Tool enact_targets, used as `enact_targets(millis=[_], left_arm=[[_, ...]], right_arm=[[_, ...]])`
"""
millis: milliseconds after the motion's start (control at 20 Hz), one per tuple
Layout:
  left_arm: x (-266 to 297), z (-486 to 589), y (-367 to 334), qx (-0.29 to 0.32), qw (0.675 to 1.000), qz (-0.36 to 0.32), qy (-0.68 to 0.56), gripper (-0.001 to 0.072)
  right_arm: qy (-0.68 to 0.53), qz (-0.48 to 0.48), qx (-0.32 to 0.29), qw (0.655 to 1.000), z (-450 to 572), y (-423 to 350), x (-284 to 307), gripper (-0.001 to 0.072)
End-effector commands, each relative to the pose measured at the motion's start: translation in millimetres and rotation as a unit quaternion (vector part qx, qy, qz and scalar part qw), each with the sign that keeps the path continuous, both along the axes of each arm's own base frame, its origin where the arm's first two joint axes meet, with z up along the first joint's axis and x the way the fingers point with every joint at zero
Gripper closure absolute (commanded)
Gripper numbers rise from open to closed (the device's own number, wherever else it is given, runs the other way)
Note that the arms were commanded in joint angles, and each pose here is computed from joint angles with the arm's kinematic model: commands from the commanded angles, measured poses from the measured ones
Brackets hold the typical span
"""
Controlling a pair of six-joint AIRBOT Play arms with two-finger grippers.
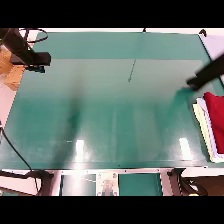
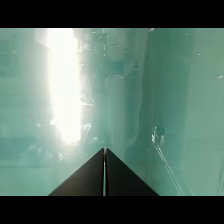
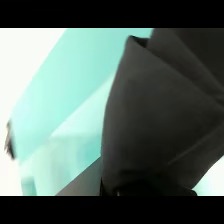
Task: Fold the shirts.
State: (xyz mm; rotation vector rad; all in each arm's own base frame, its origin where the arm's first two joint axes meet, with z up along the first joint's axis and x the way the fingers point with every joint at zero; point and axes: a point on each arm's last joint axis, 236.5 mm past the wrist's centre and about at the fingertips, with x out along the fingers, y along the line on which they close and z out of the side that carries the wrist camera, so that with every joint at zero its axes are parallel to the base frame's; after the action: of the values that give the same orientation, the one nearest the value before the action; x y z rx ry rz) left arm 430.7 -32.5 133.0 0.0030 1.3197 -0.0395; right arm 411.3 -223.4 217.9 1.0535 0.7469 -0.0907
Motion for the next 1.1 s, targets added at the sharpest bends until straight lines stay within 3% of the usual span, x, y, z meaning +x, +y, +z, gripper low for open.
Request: enact_targets(millis=[0, 150, 300, 450, 700, 750, 850, 950, 1050], left_arm=[[0.3, -0.1, -0.2, 0.0, 1.0, -0.001, 0.0, 0.0682], [2.4, 0.5, -0.3, -0.001, 1.0, -0.001, -0.005, 0.0682], [2.7, 0.5, -0.5, -0.001, 1.0, -0.001, -0.006, 0.0682], [2.2, 0.5, -2.8, -0.003, 1.0, -0.012, -0.005, 0.0682], [2.2, 0.6, -4.9, -0.006, 1.0, -0.017, -0.005, 0.0682], [2.2, 0.6, -4.9, -0.006, 1.0, -0.017, -0.005, 0.0682], [2.3, 0.6, -4.9, -0.006, 1.0, -0.017, -0.005, 0.0682], [2.7, 0.7, -4.9, -0.006, 1.0, -0.017, -0.006, 0.0682], [3.9, 1.0, -5.0, -0.007, 1.0, -0.017, -0.009, 0.0682]], right_arm=[[0.142, -0.127, 0.018, 0.982, -35.8, -73.0, -106.4, 0.0701], [0.267, -0.209, -0.025, 0.94, -52.9, -103.5, -193.9, 0.0701], [0.311, -0.249, -0.055, 0.915, -53.8, -114.3, -235.1, 0.0701], [0.359, -0.254, -0.041, 0.897, -76.3, -105.9, -258.0, 0.07], [0.469, -0.218, 0.04, 0.855, -156.9, -68.8, -296.8, 0.0699], [0.486, -0.208, 0.058, 0.847, -172.9, -58.8, -303.0, 0.0655], [0.522, -0.189, 0.086, 0.827, -201.0, -40.6, -317.9, 0.0112], [0.539, -0.181, 0.098, 0.817, -212.3, -37.1, -323.6, 0.0096], [0.506, -0.181, 0.1, 0.837, -204.5, -43.5, -300.3, 0.0096]])
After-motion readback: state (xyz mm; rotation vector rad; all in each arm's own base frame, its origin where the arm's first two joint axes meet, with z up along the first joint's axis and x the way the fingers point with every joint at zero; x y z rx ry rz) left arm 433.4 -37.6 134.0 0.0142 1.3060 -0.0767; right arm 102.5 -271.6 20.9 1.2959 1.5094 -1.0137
